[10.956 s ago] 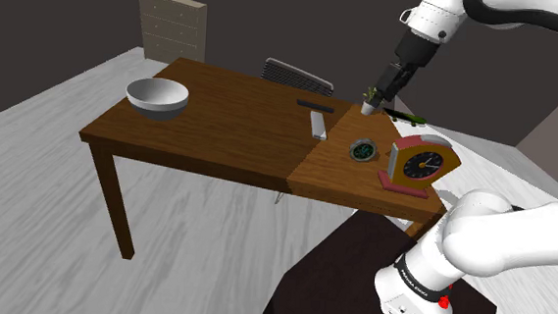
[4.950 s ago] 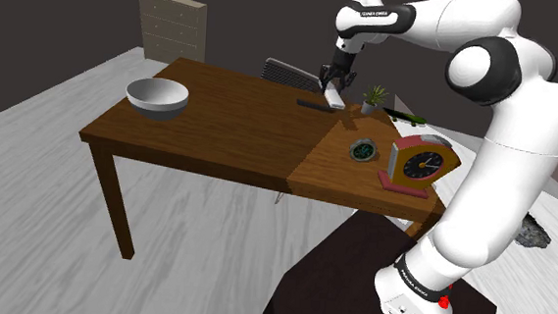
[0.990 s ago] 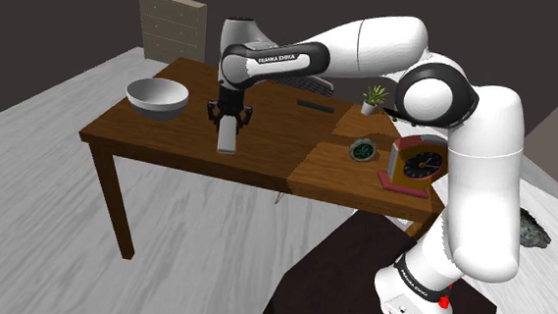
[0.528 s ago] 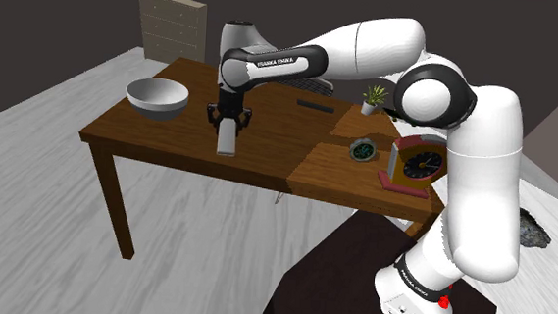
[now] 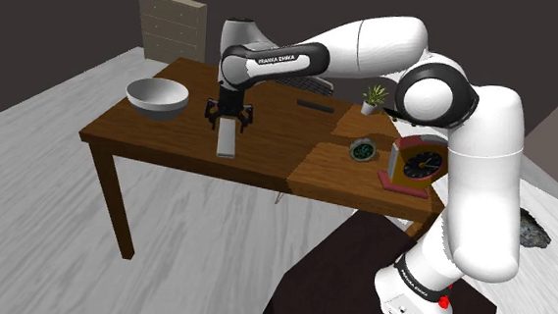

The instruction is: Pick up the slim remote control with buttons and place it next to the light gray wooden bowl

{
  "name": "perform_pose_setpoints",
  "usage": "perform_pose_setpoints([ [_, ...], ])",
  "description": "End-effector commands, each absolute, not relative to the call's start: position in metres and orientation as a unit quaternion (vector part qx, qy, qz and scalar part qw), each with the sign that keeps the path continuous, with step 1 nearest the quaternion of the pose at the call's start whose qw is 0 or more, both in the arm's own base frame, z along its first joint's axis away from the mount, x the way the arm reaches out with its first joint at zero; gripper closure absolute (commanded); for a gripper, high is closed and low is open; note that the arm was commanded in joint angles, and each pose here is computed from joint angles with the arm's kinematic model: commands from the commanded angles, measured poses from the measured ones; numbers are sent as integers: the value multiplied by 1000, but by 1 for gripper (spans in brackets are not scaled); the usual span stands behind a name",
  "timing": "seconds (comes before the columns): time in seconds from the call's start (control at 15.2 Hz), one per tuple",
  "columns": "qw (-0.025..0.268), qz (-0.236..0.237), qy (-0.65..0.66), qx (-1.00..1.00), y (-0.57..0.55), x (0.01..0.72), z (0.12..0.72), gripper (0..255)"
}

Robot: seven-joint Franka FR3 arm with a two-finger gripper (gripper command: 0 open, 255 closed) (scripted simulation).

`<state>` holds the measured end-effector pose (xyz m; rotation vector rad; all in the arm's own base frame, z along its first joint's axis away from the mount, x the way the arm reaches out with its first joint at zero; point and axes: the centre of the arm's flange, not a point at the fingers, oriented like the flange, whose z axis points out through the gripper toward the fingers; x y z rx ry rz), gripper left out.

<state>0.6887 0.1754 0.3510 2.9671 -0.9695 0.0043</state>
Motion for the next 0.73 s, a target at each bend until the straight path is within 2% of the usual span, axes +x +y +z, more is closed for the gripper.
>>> perform_pose_setpoints([
  [0.0,10,1,-311,951,176,689,370,0],
  [0.13,10,1,-311,951,177,689,394,0],
  [0.66,10,1,-311,951,177,689,394,0],
])
